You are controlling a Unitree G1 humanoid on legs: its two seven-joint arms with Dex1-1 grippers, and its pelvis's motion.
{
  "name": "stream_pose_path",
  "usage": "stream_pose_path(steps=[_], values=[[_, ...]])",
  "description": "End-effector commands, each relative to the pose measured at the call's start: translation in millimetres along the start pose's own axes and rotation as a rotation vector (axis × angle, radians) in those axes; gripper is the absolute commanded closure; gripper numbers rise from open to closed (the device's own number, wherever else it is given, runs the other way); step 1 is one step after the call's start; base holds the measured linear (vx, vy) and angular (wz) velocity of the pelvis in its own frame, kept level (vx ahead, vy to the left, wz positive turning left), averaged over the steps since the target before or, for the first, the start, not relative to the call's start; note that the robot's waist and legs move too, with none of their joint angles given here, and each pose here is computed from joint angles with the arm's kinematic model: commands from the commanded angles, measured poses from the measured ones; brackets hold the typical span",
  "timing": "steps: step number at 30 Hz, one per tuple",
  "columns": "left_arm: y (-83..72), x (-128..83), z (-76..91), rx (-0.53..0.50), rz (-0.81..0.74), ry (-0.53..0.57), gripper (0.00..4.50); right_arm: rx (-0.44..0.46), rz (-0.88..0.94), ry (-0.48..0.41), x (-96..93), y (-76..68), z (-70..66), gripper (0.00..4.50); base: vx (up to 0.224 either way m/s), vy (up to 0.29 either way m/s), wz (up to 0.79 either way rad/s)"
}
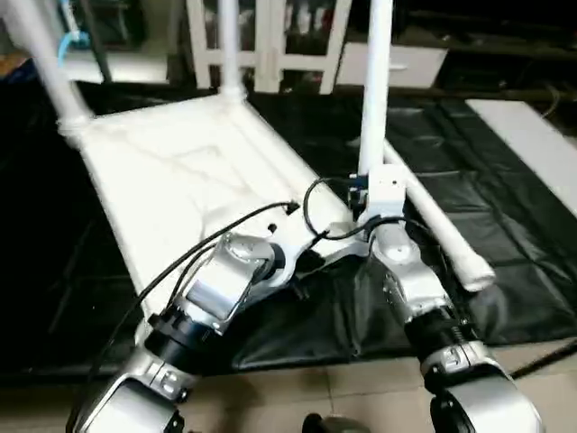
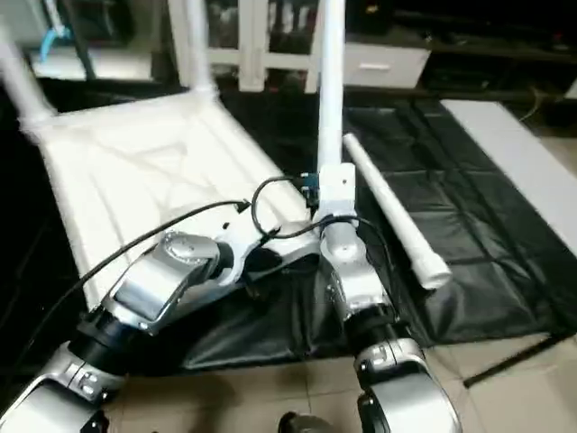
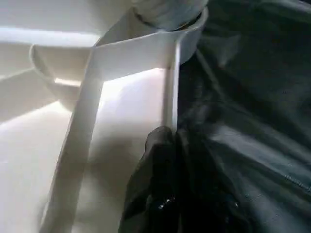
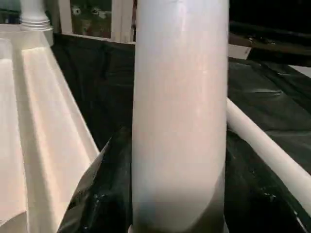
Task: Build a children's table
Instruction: Insert table leg to table base
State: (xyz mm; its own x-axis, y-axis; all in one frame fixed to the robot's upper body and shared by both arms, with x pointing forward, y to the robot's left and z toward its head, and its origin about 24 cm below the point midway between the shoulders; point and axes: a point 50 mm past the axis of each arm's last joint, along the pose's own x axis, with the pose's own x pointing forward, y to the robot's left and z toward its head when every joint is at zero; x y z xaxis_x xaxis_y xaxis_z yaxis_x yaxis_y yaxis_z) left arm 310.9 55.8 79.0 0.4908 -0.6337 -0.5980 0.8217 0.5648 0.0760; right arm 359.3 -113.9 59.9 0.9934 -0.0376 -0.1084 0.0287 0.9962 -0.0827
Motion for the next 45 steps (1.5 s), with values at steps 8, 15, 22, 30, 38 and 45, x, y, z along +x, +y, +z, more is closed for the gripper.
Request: stream_pose_path(steps=[8,15,22,30,38,45], values=[[30.2,-25.4,20.5,0.083,0.193,-0.088,4.5,0.077,-0.127,0.042,-4.0,-27.2,-29.4,2.64,0.054,-0.019,0.01],[30.7,-42.1,-9.0,0.359,-0.021,-0.064,4.5,0.385,0.107,-0.198,-9.2,-27.2,15.9,2.65,0.0,0.0,0.0],[44.9,-60.4,-31.8,0.464,-0.077,-0.077,4.5,0.45,0.423,-0.331,-25.1,-39.1,48.6,2.65,0.0,0.0,0.0],[65.3,-81.4,-11.0,0.341,-0.081,-0.275,3.93,0.31,0.542,-0.3,-29.7,-49.4,55.2,2.65,0.0,0.0,0.0],[125.1,-125.9,35.0,-0.023,0.112,-0.562,3.51,0.087,0.53,-0.241,-25.6,-44.8,60.0,2.65,0.0,0.0,0.0],[128.3,-91.0,103.1,-0.095,0.415,-0.566,3.51,-0.045,0.676,-0.189,-34.6,-15.3,44.6,2.65,0.0,0.0,0.0]])
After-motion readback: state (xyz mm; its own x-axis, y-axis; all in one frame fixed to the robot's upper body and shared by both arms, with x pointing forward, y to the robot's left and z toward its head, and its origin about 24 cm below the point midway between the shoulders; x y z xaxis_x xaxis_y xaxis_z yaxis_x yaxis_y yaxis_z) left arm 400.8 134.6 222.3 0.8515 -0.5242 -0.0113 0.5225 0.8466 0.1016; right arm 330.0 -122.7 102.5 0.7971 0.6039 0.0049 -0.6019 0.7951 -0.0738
